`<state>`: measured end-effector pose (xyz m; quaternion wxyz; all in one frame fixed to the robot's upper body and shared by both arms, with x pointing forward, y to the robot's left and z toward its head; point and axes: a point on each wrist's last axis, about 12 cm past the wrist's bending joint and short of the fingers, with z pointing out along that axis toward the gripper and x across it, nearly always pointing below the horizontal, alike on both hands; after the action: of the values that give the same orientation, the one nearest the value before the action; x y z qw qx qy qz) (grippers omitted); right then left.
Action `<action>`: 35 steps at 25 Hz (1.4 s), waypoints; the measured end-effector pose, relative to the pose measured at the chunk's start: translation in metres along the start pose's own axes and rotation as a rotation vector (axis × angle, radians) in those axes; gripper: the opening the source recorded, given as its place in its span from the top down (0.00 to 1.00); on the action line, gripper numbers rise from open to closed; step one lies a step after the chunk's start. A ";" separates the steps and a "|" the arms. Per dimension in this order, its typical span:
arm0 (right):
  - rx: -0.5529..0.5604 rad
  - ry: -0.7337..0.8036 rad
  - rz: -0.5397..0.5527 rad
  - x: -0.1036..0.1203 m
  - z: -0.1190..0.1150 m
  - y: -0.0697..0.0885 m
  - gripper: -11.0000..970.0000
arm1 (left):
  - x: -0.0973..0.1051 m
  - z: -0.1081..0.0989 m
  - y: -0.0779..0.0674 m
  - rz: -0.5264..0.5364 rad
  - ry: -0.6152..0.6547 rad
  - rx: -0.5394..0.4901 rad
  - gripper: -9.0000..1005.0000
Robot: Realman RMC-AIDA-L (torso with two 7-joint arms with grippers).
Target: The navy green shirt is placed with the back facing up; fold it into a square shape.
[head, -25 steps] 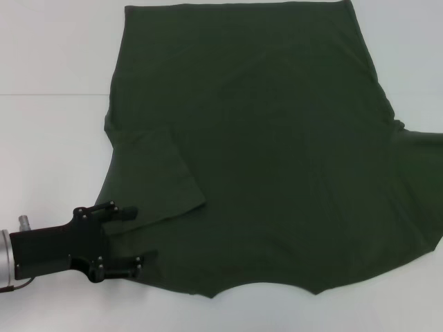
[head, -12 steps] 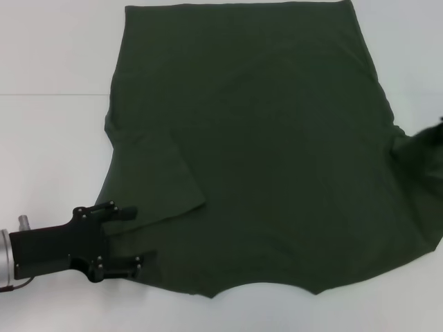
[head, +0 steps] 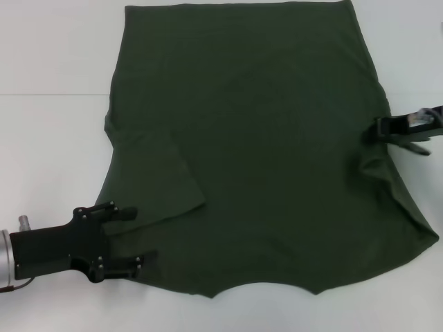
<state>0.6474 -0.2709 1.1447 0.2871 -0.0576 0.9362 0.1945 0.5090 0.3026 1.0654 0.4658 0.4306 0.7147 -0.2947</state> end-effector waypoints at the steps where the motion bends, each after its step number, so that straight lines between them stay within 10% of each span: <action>1: -0.003 0.006 -0.009 0.000 0.002 0.003 0.97 | 0.000 0.000 0.000 0.000 0.000 0.000 0.13; 25: -0.028 0.075 -0.044 0.013 0.021 0.016 0.89 | 0.000 0.002 0.001 0.005 0.005 -0.005 0.13; 35: -0.158 0.030 0.047 0.021 0.018 0.012 0.45 | 0.000 0.002 0.000 0.004 0.007 -0.004 0.13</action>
<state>0.6368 -0.2524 1.1231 0.2632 -0.0611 0.9231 0.2735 0.5101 0.3013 1.0642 0.4648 0.4322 0.7159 -0.2910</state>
